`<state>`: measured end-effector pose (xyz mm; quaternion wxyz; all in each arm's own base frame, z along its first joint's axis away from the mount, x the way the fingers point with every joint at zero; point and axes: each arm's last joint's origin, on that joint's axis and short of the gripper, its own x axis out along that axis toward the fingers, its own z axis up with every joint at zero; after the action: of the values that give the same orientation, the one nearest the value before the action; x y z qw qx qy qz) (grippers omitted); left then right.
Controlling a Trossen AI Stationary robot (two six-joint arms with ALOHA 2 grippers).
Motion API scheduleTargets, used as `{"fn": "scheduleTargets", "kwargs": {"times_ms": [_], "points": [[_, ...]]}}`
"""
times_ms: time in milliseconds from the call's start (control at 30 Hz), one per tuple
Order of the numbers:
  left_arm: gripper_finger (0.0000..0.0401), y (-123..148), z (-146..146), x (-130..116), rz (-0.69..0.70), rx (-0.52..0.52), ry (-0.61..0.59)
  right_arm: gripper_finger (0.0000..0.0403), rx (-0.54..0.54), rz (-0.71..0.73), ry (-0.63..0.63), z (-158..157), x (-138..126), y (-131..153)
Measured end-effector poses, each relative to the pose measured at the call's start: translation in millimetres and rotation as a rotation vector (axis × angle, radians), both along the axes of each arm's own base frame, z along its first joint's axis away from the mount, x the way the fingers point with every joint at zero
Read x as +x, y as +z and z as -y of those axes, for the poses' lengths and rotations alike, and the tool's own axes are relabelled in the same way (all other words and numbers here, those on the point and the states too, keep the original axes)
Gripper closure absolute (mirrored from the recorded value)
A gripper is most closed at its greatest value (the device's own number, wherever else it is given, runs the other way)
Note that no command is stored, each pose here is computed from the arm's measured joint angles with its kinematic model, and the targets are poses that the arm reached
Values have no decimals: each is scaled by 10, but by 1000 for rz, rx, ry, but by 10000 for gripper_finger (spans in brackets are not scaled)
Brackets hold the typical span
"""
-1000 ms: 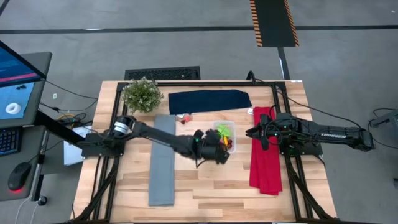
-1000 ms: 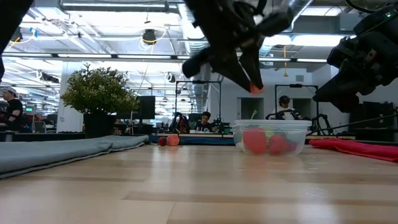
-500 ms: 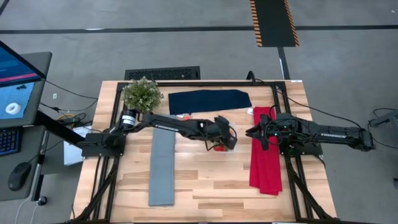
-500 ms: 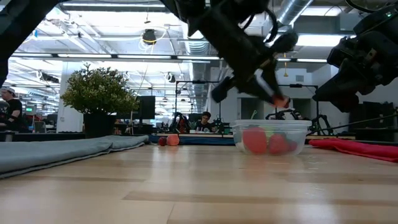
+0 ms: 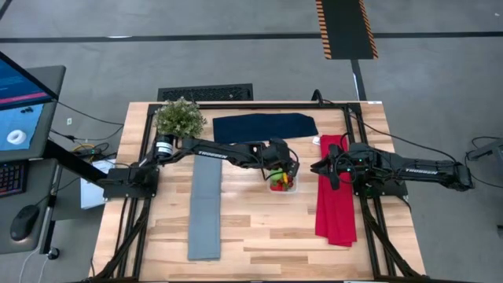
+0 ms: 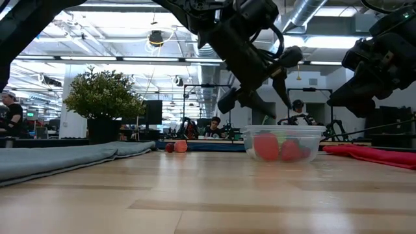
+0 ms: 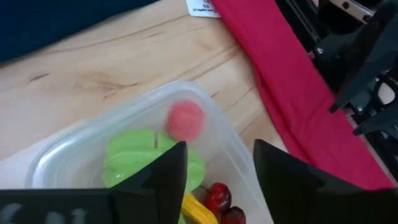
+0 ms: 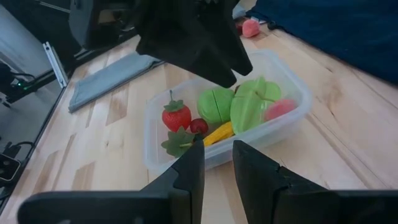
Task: Pick and placing Produce into tupperware
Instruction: Put the pink peach into the transparent bin
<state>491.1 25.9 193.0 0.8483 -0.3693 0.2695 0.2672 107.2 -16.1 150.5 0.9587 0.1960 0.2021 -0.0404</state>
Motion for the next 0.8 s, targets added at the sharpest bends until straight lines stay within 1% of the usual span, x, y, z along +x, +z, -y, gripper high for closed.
{"fn": "scheduleTargets", "kwargs": {"times_ms": [167,300,333,400,433,500,567,600,633,700,800], "points": [[207,16,5,15,22,-7,-12,295,0,0,0,0,0,0],[208,51,37,29,29,-13,-35,295,0,0,0,0,0,0],[210,84,62,41,30,5,-60,295,0,0,0,0,0,0],[216,208,176,68,61,85,-120,295,0,0,0,0,0,0],[219,297,267,91,102,137,-153,295,0,0,0,0,0,0],[224,513,510,86,182,246,-275,295,0,1,0,0,0,1],[230,713,801,72,289,346,-444,295,0,1,0,0,0,1],[232,771,934,42,311,375,-521,295,0,0,0,0,0,0],[235,825,1060,19,347,385,-579,295,0,3,0,0,1,3],[239,864,1276,-35,375,387,-683,295,0,2,0,0,1,2],[247,896,1481,-108,380,393,-761,295,-1,3,0,0,1,3]]}}
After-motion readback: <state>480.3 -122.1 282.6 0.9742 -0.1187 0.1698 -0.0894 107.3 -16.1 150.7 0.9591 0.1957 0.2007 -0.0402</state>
